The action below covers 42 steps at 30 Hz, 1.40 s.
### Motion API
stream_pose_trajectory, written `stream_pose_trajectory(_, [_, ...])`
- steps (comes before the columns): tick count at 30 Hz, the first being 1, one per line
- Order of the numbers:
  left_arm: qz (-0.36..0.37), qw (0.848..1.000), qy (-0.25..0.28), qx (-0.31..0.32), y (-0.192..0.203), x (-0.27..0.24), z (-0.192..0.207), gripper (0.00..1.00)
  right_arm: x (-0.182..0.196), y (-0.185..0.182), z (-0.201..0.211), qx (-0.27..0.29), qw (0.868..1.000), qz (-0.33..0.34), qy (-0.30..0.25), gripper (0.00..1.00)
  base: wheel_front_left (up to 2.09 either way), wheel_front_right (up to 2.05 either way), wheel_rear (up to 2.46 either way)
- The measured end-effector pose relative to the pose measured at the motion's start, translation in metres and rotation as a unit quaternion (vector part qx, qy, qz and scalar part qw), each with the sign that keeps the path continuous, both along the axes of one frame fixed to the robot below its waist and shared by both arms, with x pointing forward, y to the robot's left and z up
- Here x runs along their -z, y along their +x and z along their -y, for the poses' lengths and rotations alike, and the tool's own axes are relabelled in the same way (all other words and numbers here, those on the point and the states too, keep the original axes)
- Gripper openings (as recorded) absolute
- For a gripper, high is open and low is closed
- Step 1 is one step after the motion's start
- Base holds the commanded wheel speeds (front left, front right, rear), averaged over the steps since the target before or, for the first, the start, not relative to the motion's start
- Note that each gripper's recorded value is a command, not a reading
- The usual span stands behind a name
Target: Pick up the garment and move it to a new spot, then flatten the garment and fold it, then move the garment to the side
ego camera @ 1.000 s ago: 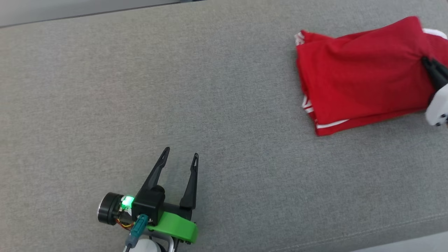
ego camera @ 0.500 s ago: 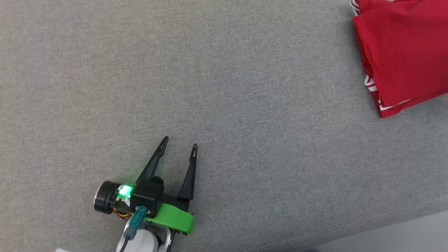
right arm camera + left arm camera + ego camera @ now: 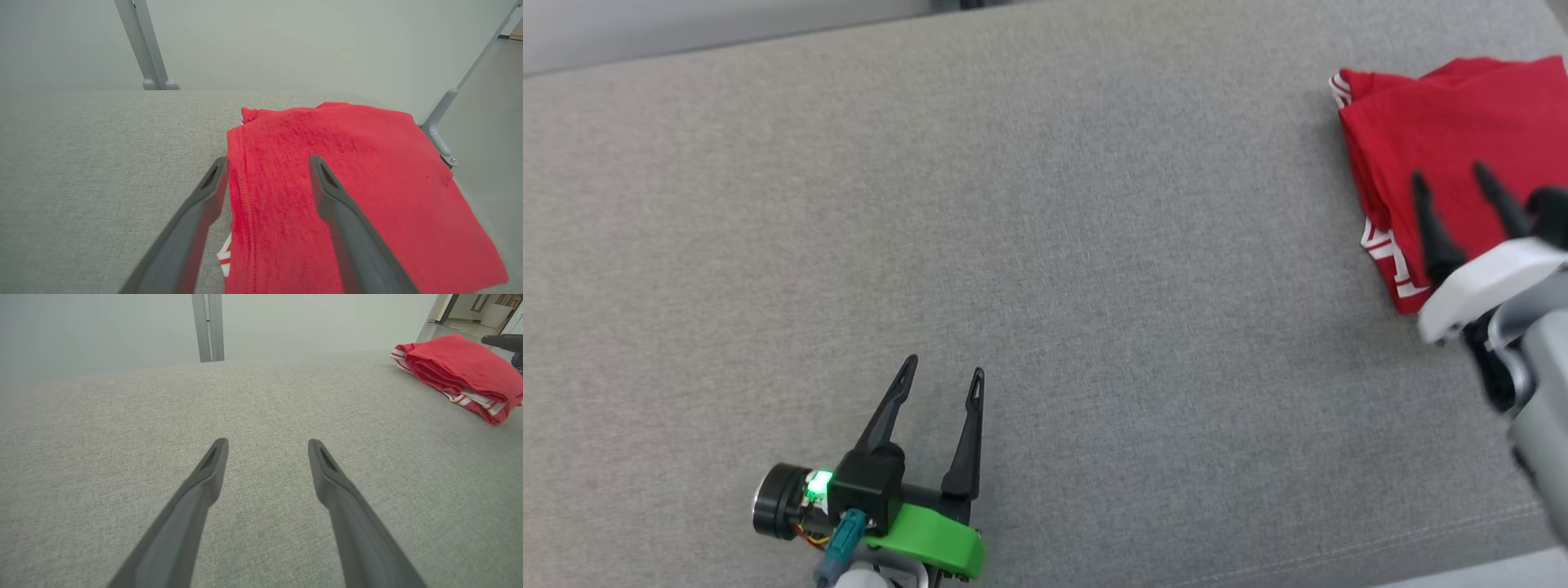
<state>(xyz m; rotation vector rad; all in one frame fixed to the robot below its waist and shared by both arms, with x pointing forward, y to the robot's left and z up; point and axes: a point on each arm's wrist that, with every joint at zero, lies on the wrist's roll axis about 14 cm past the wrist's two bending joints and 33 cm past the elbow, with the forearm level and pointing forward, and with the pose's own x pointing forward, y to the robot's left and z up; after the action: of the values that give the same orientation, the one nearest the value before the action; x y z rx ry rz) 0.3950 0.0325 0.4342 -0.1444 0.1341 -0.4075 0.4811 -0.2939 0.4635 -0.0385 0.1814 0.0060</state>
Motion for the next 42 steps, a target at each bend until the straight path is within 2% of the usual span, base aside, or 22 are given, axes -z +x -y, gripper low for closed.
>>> stream_pose_trajectory(9, [0.032,0.997,-0.021,-0.073,-0.018,-0.037,-0.033,1.0,-0.01,-0.05,-0.081,-0.035,0.993,0.056,0.098,1.0,0.0,0.0,0.0])
stream_pose_trajectory(15, [0.068,0.99,-0.027,-0.124,-0.034,-0.063,-0.062,1.0,-0.025,-0.091,-0.118,-0.055,0.987,0.092,0.117,1.0,0.0,0.0,0.0])
stream_pose_trajectory(21, [0.09,0.983,-0.028,-0.159,-0.053,-0.077,-0.085,1.0,-0.046,-0.121,-0.139,-0.083,0.982,0.127,0.112,1.0,0.0,0.0,0.0])
stream_pose_trajectory(29, [0.107,0.978,-0.023,-0.176,-0.072,-0.084,-0.1,1.0,-0.06,-0.145,-0.145,-0.095,0.978,0.15,0.108,1.0,0.0,0.0,0.0])
stream_pose_trajectory(42, [0.105,0.98,-0.009,-0.166,-0.083,-0.078,-0.099,1.0,-0.064,-0.151,-0.149,-0.095,0.976,0.159,0.115,1.0,0.0,0.0,0.0])
